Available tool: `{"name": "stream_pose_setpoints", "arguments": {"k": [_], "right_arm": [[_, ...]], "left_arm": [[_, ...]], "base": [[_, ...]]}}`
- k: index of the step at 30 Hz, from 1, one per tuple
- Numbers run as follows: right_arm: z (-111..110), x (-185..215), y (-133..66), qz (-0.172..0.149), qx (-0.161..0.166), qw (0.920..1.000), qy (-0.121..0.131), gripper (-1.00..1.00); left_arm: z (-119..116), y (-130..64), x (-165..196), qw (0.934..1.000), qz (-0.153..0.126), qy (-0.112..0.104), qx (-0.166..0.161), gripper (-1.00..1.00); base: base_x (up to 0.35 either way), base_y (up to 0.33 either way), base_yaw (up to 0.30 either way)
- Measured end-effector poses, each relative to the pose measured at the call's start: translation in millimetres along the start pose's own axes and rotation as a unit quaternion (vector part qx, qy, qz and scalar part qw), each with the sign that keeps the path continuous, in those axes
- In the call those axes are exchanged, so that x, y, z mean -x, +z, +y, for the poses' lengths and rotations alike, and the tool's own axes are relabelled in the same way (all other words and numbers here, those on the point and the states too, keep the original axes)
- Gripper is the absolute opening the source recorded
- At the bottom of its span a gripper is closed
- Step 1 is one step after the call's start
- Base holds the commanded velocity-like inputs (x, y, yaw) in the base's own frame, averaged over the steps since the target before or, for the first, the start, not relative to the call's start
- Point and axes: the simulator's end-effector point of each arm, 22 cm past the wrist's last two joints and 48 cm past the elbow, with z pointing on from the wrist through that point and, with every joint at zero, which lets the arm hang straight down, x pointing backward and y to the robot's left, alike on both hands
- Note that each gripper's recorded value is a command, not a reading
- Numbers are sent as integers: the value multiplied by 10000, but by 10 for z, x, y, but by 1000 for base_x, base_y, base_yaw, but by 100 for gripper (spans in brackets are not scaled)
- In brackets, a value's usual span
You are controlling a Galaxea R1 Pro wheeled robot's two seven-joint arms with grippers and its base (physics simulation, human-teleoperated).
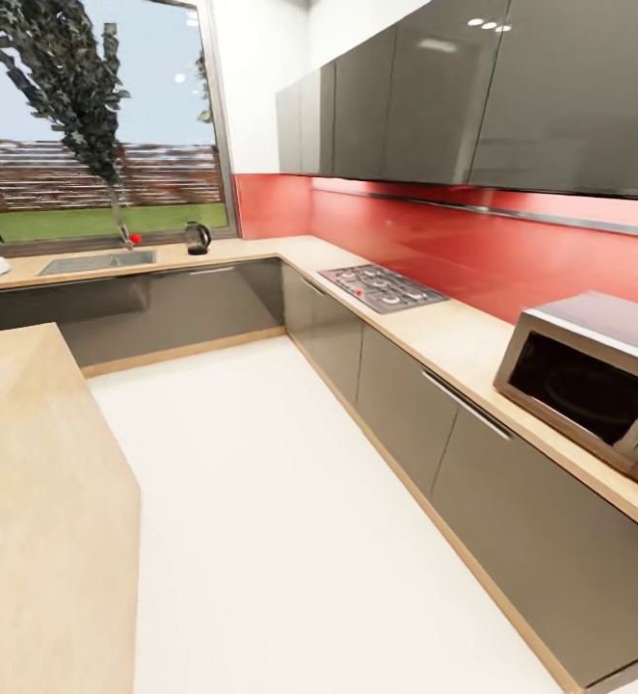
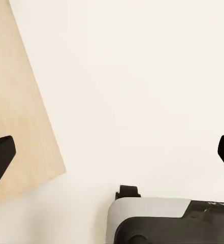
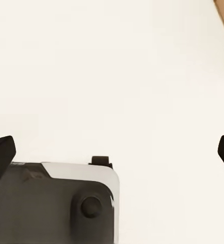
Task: Set up a coffee station on the kitchen countertop: keep the coffee maker on the countertop, move the bottle of coffee from the kitchen shelf to the counter next to the coffee maker, place a paper coffee filter on top of the coffee maker, put the saucer next to the coffee maker with the coffee cup on the saucer, and place the electric kettle next to the coffee maker.
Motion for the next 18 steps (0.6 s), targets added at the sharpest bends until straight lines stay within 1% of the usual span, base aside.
{"name": "stream_pose_setpoints", "arguments": {"k": [2, 4, 8, 13, 18], "right_arm": [[-10, 4, 0, -6, -10, 10000, 1, 100], [-14, 4, 1, -7, -14, 10000, 2, 100], [-19, -6, 1, 4, -22, 10000, 4, 100], [-19, -14, 1, 14, -22, 10000, 3, 100], [-22, -18, 1, 19, -25, 10000, 6, 100]], "left_arm": [[0, 0, -1, 10000, 0, 1, 0, 100], [0, -1, -5, 10000, 4, 3, 0, 100], [-13, -2, -14, 10000, 11, 20, -28, 100], [-16, -14, -82, 10000, 83, 22, -42, 100], [-16, -16, -97, 9999, 101, 22, -43, 100]], "base": [[338, 59, 49], [338, 22, 175], [338, 6, 243], [338, -11, 254], [335, -103, 80]]}}
